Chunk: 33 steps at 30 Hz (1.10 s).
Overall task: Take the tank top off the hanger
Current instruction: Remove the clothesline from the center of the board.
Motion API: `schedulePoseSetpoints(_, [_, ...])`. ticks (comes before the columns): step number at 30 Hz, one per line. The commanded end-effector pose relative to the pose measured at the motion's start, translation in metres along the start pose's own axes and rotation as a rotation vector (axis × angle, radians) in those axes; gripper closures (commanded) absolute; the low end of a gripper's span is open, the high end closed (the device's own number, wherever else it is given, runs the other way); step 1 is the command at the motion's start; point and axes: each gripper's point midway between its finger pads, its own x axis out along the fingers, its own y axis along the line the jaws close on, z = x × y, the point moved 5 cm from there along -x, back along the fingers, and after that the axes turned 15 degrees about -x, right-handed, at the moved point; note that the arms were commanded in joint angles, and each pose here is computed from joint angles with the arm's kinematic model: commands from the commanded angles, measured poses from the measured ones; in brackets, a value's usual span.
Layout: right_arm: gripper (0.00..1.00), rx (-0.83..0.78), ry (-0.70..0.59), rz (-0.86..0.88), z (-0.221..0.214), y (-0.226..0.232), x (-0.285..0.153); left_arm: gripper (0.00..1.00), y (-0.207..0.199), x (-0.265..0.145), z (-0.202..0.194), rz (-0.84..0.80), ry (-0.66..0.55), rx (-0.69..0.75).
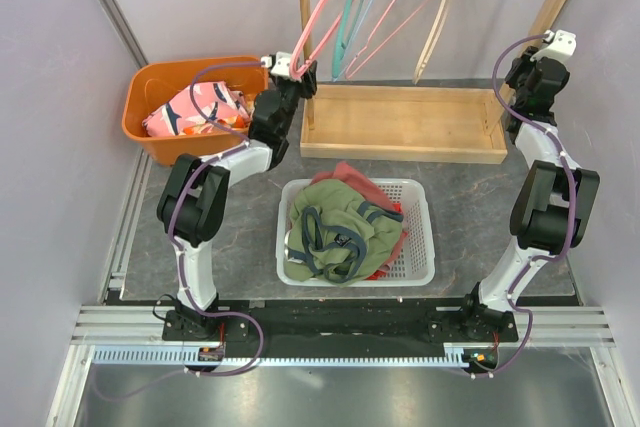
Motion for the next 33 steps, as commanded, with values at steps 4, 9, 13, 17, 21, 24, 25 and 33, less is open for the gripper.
schedulePoseSetpoints(4, [1.0, 0.159, 0.059, 0.048, -0.017, 0.017, -0.009, 0.88, -0.005, 0.022, 0.014, 0.049, 0.149, 0.044])
schedulePoseSetpoints(9, [1.0, 0.175, 0.064, 0.052, -0.018, 0.019, -0.009, 0.98, -0.003, 0.015, 0.022, 0.069, 0.154, 0.055])
schedulePoseSetpoints(13, [1.0, 0.181, 0.073, 0.1, -0.022, 0.035, -0.017, 0.98, -0.001, 0.006, 0.031, 0.088, 0.154, 0.068])
schedulePoseSetpoints(17, [1.0, 0.185, 0.08, 0.134, -0.028, 0.053, -0.028, 0.98, 0.001, -0.006, 0.038, 0.112, 0.189, 0.078])
schedulePoseSetpoints(21, [1.0, 0.189, 0.086, 0.163, -0.031, 0.072, -0.039, 0.98, 0.003, -0.021, 0.04, 0.127, 0.23, 0.086])
schedulePoseSetpoints(24, [1.0, 0.196, 0.086, 0.175, -0.032, 0.079, -0.046, 0.98, 0.006, -0.036, 0.038, 0.142, 0.268, 0.09])
schedulePoseSetpoints(25, [1.0, 0.197, 0.094, 0.175, -0.033, 0.08, -0.047, 0.98, 0.004, -0.04, 0.042, 0.138, 0.27, 0.087])
schedulePoseSetpoints(33, [1.0, 0.202, 0.111, 0.195, -0.034, 0.087, -0.055, 0.98, 0.008, -0.068, 0.034, 0.155, 0.355, 0.072])
